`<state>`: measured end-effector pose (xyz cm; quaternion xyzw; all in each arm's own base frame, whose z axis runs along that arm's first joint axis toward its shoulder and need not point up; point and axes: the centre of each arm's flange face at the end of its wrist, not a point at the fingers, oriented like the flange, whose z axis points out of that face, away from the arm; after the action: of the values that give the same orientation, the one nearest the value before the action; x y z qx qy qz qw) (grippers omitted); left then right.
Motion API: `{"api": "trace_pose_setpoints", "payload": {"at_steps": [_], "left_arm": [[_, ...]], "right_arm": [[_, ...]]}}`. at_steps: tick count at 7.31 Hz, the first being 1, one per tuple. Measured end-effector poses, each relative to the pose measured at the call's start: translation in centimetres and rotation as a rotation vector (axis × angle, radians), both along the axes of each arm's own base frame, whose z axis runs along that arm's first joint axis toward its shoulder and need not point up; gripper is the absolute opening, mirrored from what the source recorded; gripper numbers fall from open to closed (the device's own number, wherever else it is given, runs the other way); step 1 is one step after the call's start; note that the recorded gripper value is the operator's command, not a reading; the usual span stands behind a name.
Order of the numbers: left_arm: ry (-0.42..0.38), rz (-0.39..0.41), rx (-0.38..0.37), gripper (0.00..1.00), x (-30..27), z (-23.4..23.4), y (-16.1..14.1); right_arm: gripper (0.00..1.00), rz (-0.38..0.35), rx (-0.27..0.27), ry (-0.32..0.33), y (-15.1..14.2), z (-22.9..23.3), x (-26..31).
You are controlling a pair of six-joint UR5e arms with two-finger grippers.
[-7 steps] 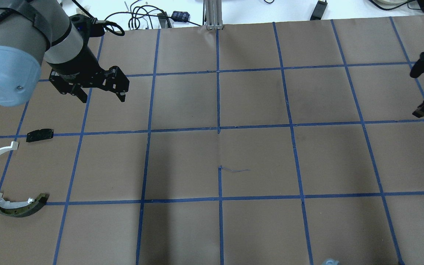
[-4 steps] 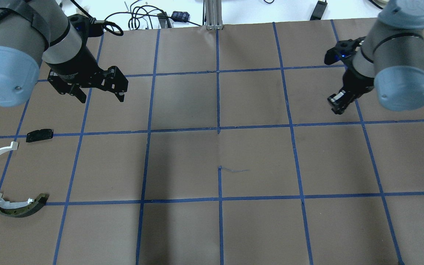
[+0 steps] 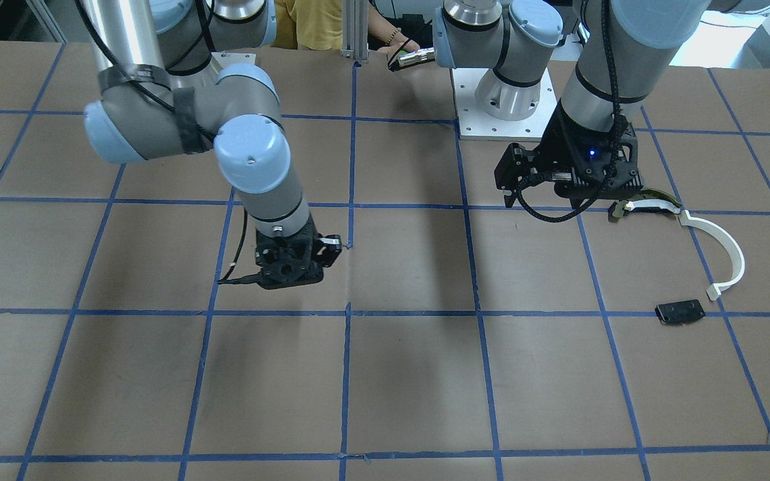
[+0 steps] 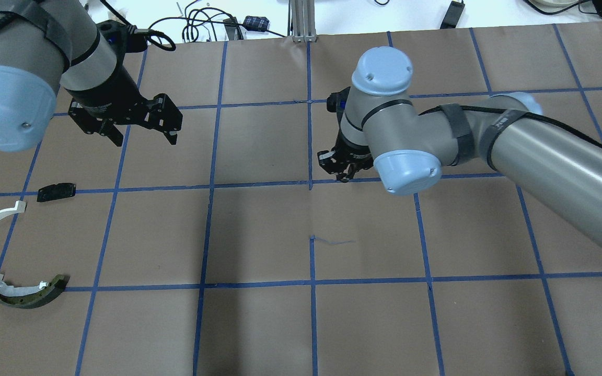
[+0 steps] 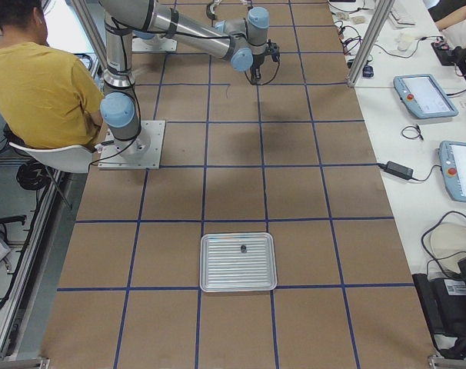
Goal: Place bearing gear from tray to pile
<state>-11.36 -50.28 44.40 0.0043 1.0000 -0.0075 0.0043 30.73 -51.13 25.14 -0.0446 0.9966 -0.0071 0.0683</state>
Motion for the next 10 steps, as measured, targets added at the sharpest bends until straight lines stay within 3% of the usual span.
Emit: {"api": "trace_pose_setpoints", "payload": {"at_steps": [1, 3, 5, 7, 9, 10], "left_arm": [[-0.001, 0.000, 0.002, 1.00, 0.0, -0.1, 0.0], [0.000, 0.005, 0.008, 1.00, 0.1, -0.4, -0.2], [-0.001, 0.010, 0.027, 1.00, 0.0, -1.3, -0.4], [0.009, 0.022, 0.070, 1.00, -1.0, -3.6, -1.0], [0.009, -0.031, 0.083, 1.00, -5.8, -7.0, -1.4], [0.011, -0.048, 0.076, 1.00, -8.5, -9.3, -1.6]], "right_arm": [[1.00, -0.051, 0.040, -0.031, 1.3, -1.6, 3.4], [1.00, -0.070, 0.060, -0.043, 2.0, -2.6, 5.4], [1.00, -0.041, 0.032, -0.004, -2.3, 0.1, -0.6], [1.00, 0.151, 0.065, 0.092, -5.9, 4.8, -14.9], [1.00, 0.280, 0.105, 0.148, -5.6, 8.4, -34.1], [1.00, 0.323, 0.091, 0.150, -4.5, 8.2, -44.4]]}}
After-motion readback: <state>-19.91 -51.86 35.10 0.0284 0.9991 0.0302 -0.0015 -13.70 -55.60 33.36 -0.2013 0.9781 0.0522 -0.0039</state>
